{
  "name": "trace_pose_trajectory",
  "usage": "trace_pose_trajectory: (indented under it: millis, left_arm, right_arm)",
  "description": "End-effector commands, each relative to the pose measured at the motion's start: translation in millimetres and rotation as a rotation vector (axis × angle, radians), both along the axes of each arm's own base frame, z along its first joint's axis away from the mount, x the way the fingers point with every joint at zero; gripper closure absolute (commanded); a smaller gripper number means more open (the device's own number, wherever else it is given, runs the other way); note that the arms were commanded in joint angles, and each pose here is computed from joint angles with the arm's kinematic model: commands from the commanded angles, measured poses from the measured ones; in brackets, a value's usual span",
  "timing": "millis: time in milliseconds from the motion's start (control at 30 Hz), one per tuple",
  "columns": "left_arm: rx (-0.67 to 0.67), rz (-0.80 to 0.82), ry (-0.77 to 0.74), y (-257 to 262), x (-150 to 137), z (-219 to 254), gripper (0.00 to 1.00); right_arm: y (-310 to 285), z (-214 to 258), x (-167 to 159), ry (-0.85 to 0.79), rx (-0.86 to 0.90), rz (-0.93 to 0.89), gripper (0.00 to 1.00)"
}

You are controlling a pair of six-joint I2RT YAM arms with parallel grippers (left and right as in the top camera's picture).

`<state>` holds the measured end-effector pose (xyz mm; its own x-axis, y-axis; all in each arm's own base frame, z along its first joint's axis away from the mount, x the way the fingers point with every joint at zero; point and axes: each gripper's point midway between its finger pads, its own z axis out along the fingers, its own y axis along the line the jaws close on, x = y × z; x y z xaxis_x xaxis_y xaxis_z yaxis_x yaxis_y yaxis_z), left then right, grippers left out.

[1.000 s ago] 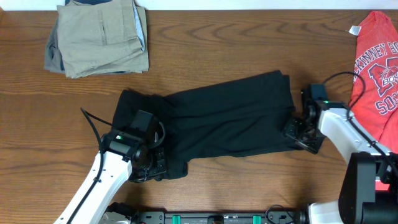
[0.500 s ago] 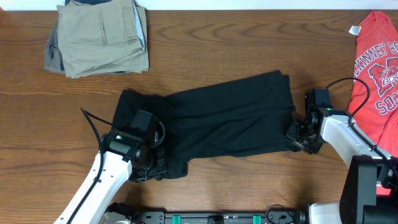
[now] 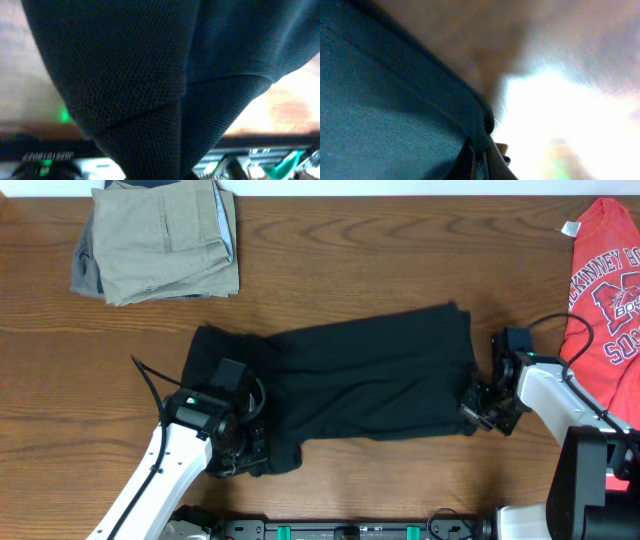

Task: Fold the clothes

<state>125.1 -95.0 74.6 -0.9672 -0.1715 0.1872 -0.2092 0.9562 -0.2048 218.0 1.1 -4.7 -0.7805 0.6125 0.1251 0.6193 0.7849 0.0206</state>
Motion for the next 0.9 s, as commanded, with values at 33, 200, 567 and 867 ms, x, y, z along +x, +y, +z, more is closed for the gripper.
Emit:
trace_pose_trajectory:
  millis: [33,200,567,867]
  left_arm:
    - [-0.017,-0.018,0.020,0.5,-9.2,10.8,0.94]
    - [-0.017,-0.041,0.025,3.3,-17.2,23.1,0.94]
    - [0.085,-0.087,-0.296,15.3,47.2,54.3,0.94]
    - [0.246,-0.045,-0.430,38.2,82.6,56.0,0.93]
  right_arm:
    - [-4.2,15.1,7.8,-0.014,0.004,-0.032,0.99]
    - [-9.4,47.7,19.4,-0.100,-0.024,-0.028,0.99]
    - [-12.4,85.8,47.4,-0.310,-0.043,-0.027,0.99]
    - [-15.6,97.8,85.7,-0.471,-0.049,-0.062,0.99]
